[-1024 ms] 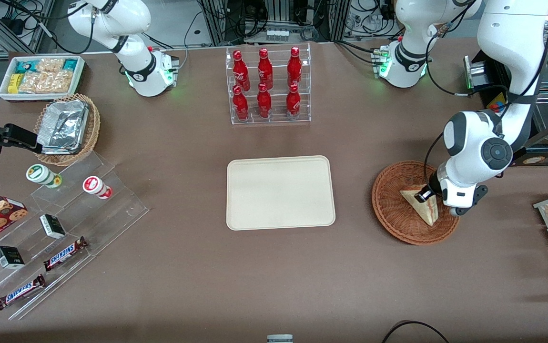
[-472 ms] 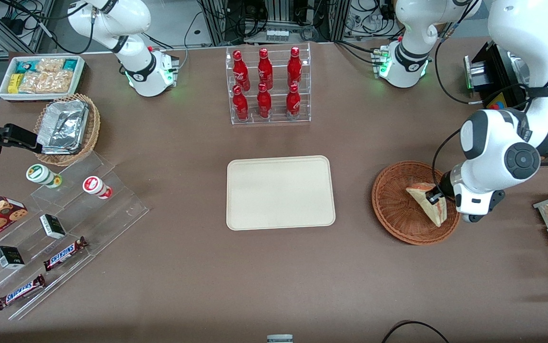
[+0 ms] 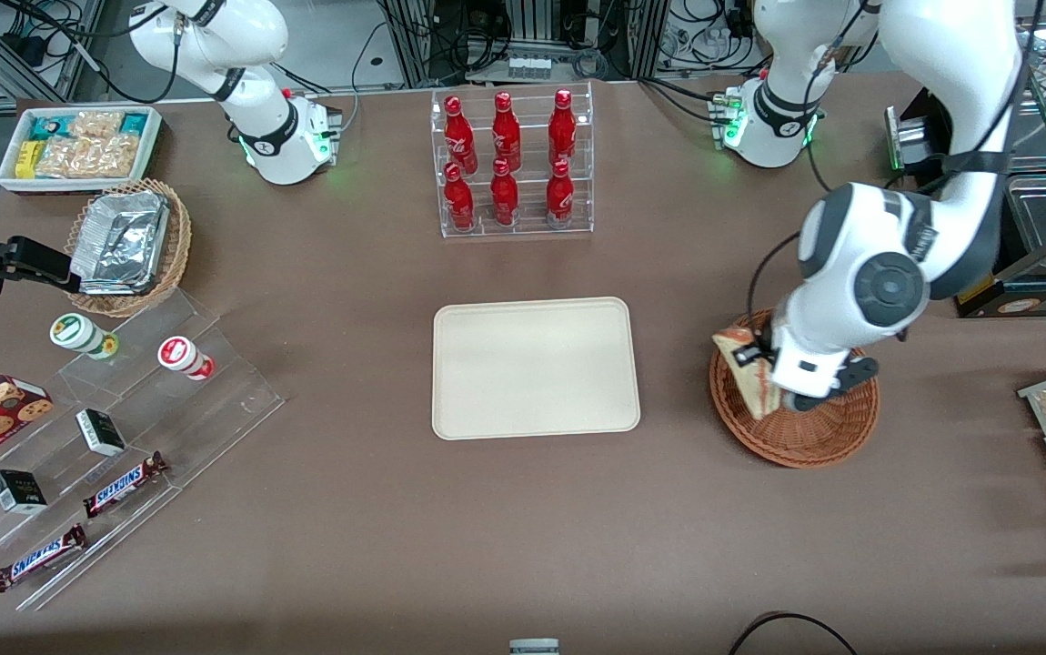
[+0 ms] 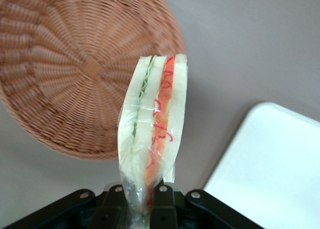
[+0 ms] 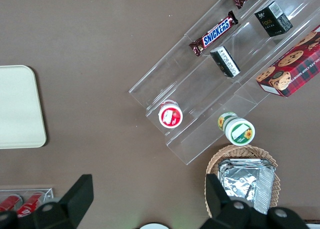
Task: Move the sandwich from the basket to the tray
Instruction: 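Lift the sandwich with the left gripper and carry it over the cream tray, then lower the sandwich onto the tray and open the left gripper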
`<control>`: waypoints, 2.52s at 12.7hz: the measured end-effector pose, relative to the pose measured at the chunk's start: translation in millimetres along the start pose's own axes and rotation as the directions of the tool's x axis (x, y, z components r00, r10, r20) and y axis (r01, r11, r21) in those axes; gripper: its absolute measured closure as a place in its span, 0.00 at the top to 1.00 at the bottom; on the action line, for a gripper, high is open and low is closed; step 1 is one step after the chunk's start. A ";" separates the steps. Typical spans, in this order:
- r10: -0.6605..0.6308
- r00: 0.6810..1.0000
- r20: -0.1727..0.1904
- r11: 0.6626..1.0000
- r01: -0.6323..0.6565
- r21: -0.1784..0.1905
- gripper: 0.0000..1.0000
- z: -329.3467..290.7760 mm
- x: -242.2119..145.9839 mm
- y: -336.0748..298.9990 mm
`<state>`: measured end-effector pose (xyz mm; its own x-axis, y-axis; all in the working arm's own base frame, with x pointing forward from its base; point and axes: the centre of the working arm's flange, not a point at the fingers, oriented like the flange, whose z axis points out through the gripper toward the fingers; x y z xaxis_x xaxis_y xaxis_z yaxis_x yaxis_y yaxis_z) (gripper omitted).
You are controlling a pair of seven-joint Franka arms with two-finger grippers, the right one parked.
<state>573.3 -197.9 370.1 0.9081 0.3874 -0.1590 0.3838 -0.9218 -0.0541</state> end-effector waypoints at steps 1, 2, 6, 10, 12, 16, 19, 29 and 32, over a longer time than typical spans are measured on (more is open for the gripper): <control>0.035 0.999 -0.002 0.999 -0.035 0.004 0.15 1.4 -14.2 17.6; 0.072 0.997 -0.001 0.997 -0.072 0.011 0.15 5.5 -30.9 37.7; 0.191 0.982 0.011 0.981 -0.191 0.027 0.15 28.5 -81.0 110.1; 0.241 0.970 0.014 0.970 -0.241 0.019 0.15 45.1 -103.1 160.7; 0.234 0.972 0.011 0.972 -0.234 0.009 0.15 55.5 -110.5 182.8; 0.191 0.981 -0.033 0.980 -0.193 -0.059 0.15 72.8 -130.1 227.1; 0.167 0.984 -0.056 0.984 -0.170 -0.055 0.15 96.9 -151.9 247.7; 0.134 0.988 -0.081 0.990 -0.137 -0.041 0.15 121.4 -160.9 272.7; 0.104 0.992 -0.077 0.993 -0.107 -0.039 0.15 125.0 -159.7 273.1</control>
<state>512.2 -513.0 257.5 0.9534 0.2890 -0.0872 0.2903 -0.9569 0.0021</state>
